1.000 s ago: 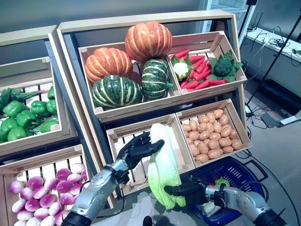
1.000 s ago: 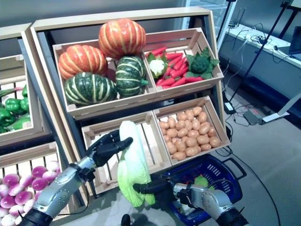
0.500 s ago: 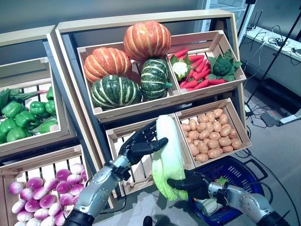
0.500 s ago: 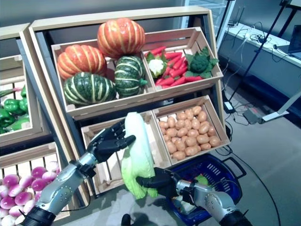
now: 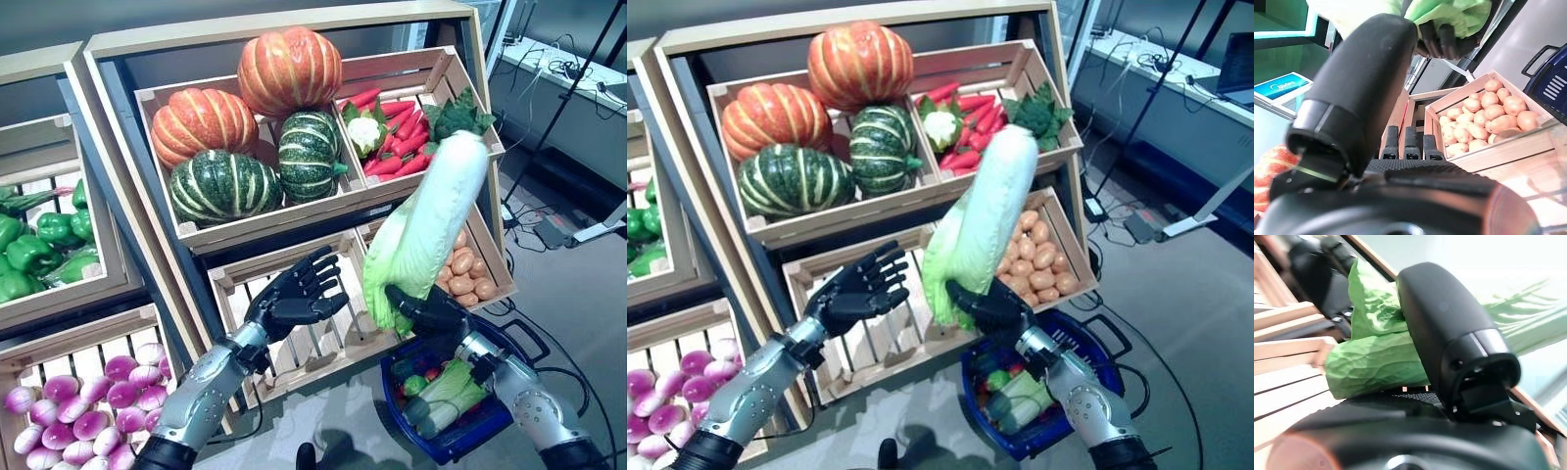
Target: Put vegetables into the basket
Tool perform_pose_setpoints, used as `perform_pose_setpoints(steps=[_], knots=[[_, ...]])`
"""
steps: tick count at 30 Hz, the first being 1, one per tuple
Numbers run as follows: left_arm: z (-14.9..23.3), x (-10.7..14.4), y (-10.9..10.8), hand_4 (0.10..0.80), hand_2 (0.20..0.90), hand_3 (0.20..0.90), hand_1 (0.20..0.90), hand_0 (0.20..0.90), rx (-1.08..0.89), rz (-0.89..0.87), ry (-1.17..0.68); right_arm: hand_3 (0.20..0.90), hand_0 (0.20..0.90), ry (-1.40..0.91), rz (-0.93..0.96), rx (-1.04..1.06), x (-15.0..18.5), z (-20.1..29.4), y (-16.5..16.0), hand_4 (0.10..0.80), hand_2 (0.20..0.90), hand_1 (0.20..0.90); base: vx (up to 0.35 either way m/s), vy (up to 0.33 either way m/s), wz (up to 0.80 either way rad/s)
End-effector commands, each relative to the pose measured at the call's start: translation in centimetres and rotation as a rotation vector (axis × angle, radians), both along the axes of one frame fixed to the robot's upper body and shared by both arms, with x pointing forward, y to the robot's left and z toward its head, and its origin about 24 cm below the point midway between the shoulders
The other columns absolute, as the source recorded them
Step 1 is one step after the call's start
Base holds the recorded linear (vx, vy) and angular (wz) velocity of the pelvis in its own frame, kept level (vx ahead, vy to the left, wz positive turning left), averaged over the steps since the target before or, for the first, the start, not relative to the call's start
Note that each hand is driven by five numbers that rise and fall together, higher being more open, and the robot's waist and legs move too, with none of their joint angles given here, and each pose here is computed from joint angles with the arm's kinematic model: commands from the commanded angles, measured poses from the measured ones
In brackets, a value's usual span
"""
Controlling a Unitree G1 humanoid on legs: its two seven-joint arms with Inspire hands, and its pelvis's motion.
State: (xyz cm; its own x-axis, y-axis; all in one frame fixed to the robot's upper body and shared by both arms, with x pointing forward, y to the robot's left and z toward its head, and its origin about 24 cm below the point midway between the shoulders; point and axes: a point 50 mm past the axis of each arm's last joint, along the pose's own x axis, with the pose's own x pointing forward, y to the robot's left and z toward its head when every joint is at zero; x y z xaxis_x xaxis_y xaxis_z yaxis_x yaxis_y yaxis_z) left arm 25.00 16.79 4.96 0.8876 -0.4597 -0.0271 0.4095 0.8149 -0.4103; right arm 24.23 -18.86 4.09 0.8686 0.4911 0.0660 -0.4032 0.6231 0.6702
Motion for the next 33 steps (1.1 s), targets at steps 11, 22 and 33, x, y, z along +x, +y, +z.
perform_pose_setpoints(steps=[11, 22, 33], knots=[[5.7, 2.1, 2.1, 0.8, 0.9, 0.9, 0.9, 0.9, -0.1, 0.095, -0.294, 0.3, 0.3, -0.246, -0.718, 0.486, 1.8, 3.2, -7.8, 0.4, 0.3, 0.3, -0.127, 0.009, -0.04], [10.3, 3.6, 0.2, 0.8, 0.9, 0.9, 0.9, 0.9, -0.126, 0.037, -0.513, 0.3, 0.3, -0.313, -0.95, 0.678, 3.9, 5.0, -13.0, 0.4, 0.3, 0.3, -0.193, 0.014, 0.01], [14.0, 4.6, -1.7, 0.8, 0.9, 0.9, 0.9, 0.9, -0.138, 0.02, -0.696, 0.3, 0.3, -0.325, -0.863, 0.729, 7.3, 7.1, -11.5, 0.4, 0.3, 0.3, -0.063, -0.005, 0.1]])
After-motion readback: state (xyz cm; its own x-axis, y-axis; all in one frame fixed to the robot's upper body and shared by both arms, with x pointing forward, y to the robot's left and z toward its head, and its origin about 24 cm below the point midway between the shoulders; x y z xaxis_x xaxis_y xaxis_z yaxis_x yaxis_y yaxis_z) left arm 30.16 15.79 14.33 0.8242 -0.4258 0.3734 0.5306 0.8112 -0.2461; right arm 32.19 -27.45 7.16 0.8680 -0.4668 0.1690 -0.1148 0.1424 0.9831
